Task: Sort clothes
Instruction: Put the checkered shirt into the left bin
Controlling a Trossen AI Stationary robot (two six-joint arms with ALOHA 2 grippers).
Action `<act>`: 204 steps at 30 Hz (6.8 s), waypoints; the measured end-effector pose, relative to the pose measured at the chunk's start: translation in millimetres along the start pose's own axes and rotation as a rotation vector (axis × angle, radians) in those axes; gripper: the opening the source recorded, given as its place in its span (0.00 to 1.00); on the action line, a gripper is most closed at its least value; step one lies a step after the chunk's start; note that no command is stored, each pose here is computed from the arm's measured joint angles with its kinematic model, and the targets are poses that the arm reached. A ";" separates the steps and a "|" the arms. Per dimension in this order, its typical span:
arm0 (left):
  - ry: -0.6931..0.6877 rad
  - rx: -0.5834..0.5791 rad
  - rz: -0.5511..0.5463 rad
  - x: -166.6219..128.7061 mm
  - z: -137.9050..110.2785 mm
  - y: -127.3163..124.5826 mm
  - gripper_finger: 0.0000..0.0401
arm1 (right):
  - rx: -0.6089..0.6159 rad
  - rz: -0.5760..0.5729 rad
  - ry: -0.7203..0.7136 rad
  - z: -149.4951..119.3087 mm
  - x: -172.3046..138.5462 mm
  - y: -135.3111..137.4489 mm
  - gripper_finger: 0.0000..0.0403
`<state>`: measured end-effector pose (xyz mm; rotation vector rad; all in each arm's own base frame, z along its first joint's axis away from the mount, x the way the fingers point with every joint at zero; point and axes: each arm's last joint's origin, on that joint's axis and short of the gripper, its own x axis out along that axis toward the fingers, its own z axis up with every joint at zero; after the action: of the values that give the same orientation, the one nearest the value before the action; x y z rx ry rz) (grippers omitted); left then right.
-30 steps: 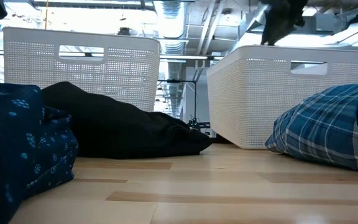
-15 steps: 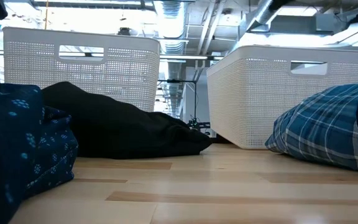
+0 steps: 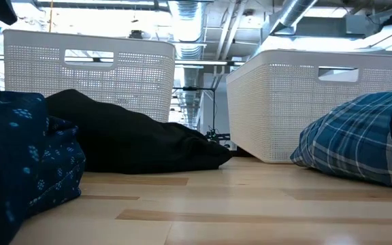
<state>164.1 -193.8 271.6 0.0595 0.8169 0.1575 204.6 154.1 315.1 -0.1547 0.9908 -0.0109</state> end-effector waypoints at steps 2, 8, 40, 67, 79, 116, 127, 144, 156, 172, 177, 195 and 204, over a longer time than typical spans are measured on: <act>0.001 -0.001 0.003 0.7 0.7 0.7 0.48 | -0.032 -0.023 0.067 -4.9 9.9 10.0 0.62; 0.002 0.003 0.013 2.9 2.6 2.6 0.48 | -0.235 -0.058 0.174 -12.4 43.2 41.1 0.62; -0.003 -0.038 0.039 13.2 13.8 10.6 0.48 | -0.826 -0.013 0.383 -56.5 134.5 43.5 0.62; -0.050 0.010 0.020 16.6 22.1 9.5 0.48 | -0.558 -0.068 0.212 -29.2 140.2 43.3 0.02; -0.314 0.200 0.093 15.0 47.7 1.5 0.49 | -0.563 -0.160 0.003 30.0 95.8 54.6 0.00; -0.782 0.568 0.126 58.9 124.2 -10.2 0.89 | -0.388 -0.032 -0.564 147.8 1.1 30.7 0.01; -0.845 0.627 0.126 56.4 128.1 -11.8 0.22 | -0.384 -0.033 -0.574 149.6 0.2 28.2 0.01; -0.752 0.743 0.370 34.5 131.0 -14.9 0.12 | -0.308 -0.066 -0.515 142.0 -3.8 25.8 0.37; -0.463 0.812 0.744 3.9 139.4 -11.3 0.12 | -0.244 -0.158 -0.448 123.1 -24.8 19.9 0.66; -0.484 0.482 0.763 -91.2 131.0 80.6 0.12 | -0.247 -0.126 -0.401 99.3 -37.5 45.7 0.66; -0.485 0.313 0.698 -109.3 100.8 133.2 0.12 | -0.229 -0.113 -0.385 93.7 -39.6 50.4 0.66; -0.171 0.010 0.470 -50.1 55.7 201.8 0.12 | -0.196 -0.113 -0.366 89.8 -36.6 51.2 0.66; 0.106 -0.030 0.384 7.8 62.1 216.3 0.12 | -0.178 -0.100 -0.363 86.6 -37.2 55.2 0.66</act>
<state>189.3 21.4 332.9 0.1811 0.9032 0.5384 253.0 222.5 385.2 -0.3568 0.6195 0.0133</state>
